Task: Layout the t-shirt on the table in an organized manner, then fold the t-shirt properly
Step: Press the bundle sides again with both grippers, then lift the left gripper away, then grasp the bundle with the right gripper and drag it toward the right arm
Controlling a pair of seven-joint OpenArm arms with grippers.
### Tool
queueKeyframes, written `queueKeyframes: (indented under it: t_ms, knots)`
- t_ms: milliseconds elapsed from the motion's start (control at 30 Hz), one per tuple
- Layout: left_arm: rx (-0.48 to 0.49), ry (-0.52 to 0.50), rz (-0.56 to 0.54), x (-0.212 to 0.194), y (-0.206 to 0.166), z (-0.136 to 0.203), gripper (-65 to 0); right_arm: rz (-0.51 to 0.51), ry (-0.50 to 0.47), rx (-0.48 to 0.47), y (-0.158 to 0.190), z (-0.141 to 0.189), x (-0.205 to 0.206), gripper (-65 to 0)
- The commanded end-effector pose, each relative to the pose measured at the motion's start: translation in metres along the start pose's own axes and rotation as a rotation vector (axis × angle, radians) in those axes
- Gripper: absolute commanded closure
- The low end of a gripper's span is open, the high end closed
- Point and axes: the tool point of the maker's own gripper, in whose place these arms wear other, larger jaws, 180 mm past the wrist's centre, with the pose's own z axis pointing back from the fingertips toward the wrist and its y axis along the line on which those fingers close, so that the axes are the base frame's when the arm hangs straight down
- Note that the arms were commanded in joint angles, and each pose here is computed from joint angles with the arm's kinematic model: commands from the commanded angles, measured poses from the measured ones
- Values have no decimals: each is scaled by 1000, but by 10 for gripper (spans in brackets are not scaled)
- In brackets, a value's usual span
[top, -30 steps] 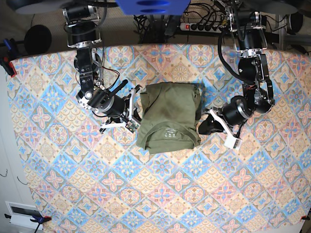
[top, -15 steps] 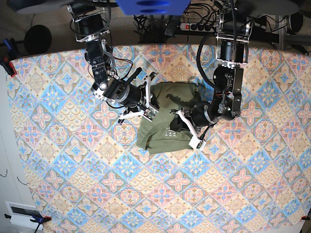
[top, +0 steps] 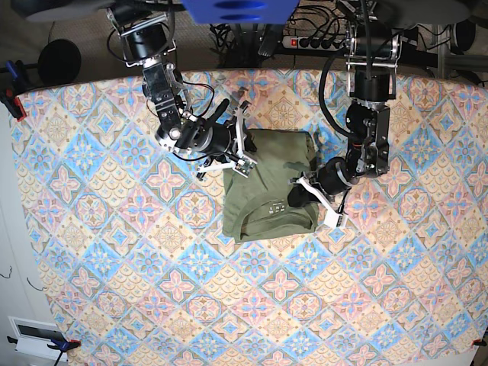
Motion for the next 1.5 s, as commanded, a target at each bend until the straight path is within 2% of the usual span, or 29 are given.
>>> queueKeyframes:
  t_ms: [0,67,233,333,400,500,600,667,800,933,1000,1100,1233,1467]
  knots:
    - [22,-37,-13,18,7,5,0,1,18,-3,-3,-1,-3,0]
    - [38,-51,-4,22,14,9,0,-14,32,2,-4,-4,-9,0]
    - [55,-62,-4,26,22,14,0,-63,8,-77,-32,13,-11,0]
    - [49,-73,2,29,21,16,0,-41,-34,-115,-40,24,5,0]
    - [32,-114,43,38,22,21,0,-12,-71,-133,-41,33,19,0]
    - [-1,-248,115,62,22,46,0,-4,-96,-136,-30,41,23,0]
    - [-39,-356,136,82,14,72,0,23,-137,-118,-15,42,41,0]
    - [-67,-393,136,89,7,88,0,63,-175,-81,3,38,61,0]
    - [-58,-453,137,98,14,134,0,104,-224,-2,39,27,88,0]
    - [-10,-454,157,82,28,169,0,73,-252,75,65,9,107,0]
    - [30,-440,160,72,37,183,0,72,-253,93,65,-2,118,0]
    - [82,-417,143,58,45,201,0,84,-204,101,50,-19,116,0]
    - [112,-380,120,39,42,211,0,88,-184,144,46,-40,113,0]
    - [144,-328,113,21,47,220,0,-7,-121,211,41,-76,80,0]
